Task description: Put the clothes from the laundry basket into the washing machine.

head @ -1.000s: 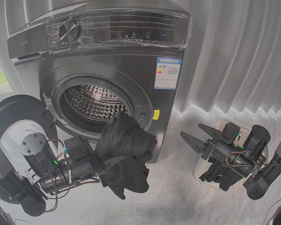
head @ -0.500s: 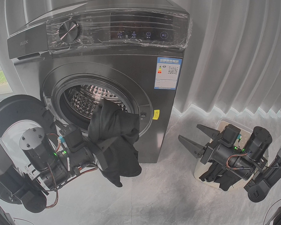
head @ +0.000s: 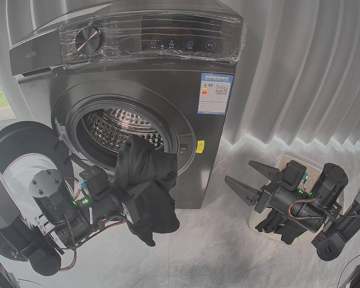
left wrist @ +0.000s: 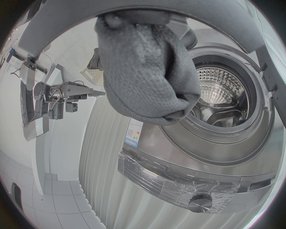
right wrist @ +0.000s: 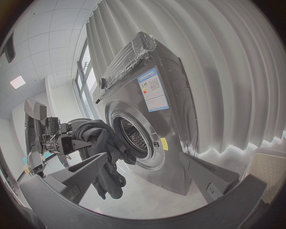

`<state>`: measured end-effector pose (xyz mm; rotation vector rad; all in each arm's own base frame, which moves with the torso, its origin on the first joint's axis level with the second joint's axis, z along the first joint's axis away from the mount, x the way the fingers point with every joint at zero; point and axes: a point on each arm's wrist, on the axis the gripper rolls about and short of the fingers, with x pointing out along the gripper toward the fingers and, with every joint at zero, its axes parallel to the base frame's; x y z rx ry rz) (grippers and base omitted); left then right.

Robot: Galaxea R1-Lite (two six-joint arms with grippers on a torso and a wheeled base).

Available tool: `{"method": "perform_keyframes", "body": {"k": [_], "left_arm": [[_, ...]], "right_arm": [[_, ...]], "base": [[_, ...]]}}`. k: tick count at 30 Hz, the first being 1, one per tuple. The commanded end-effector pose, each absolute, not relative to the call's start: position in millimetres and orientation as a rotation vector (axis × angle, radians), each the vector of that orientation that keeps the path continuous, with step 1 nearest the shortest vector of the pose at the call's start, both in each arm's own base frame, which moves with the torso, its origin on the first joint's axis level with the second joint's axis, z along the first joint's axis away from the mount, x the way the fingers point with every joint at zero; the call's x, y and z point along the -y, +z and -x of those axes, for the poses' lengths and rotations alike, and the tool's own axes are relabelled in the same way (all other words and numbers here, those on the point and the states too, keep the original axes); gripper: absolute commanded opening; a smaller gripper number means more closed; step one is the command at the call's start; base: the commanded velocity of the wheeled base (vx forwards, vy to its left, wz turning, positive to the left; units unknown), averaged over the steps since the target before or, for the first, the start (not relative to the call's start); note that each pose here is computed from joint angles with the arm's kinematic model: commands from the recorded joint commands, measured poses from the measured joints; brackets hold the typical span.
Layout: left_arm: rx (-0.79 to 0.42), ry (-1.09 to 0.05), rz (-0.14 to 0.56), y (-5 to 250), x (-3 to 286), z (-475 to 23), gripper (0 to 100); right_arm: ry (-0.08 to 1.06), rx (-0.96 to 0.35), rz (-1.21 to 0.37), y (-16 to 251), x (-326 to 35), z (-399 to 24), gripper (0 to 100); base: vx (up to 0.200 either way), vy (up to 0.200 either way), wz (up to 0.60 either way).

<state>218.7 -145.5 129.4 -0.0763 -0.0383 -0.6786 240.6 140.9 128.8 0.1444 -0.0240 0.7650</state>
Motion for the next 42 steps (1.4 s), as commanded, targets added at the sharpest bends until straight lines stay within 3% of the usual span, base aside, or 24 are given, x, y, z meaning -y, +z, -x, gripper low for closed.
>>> {"method": "perform_keyframes", "body": {"k": [1, 21, 30, 42], "left_arm": [[0.033, -0.681, 0.074, 128.2, 145.5, -217.5, 0], [0.032, -0.667, 0.066, 127.1, 145.1, -218.0, 0], [0.031, -0.667, 0.072, 127.3, 145.1, -218.8, 0], [0.018, -0.663, 0.059, 123.1, 145.4, -220.0, 0]], "right_arm": [[0.768, 0.021, -0.144, 128.0, -141.7, -240.6, 100], [0.774, 0.02, -0.144, 128.0, -143.6, -239.5, 100], [0.774, 0.02, -0.144, 128.0, -143.6, -239.5, 100], [0.772, 0.019, -0.144, 127.5, -143.6, -239.7, 100]], "base": [[0.0, 0.0, 0.0], [0.0, 0.0, 0.0], [0.0, 0.2, 0.0], [0.0, 0.0, 0.0]]}}
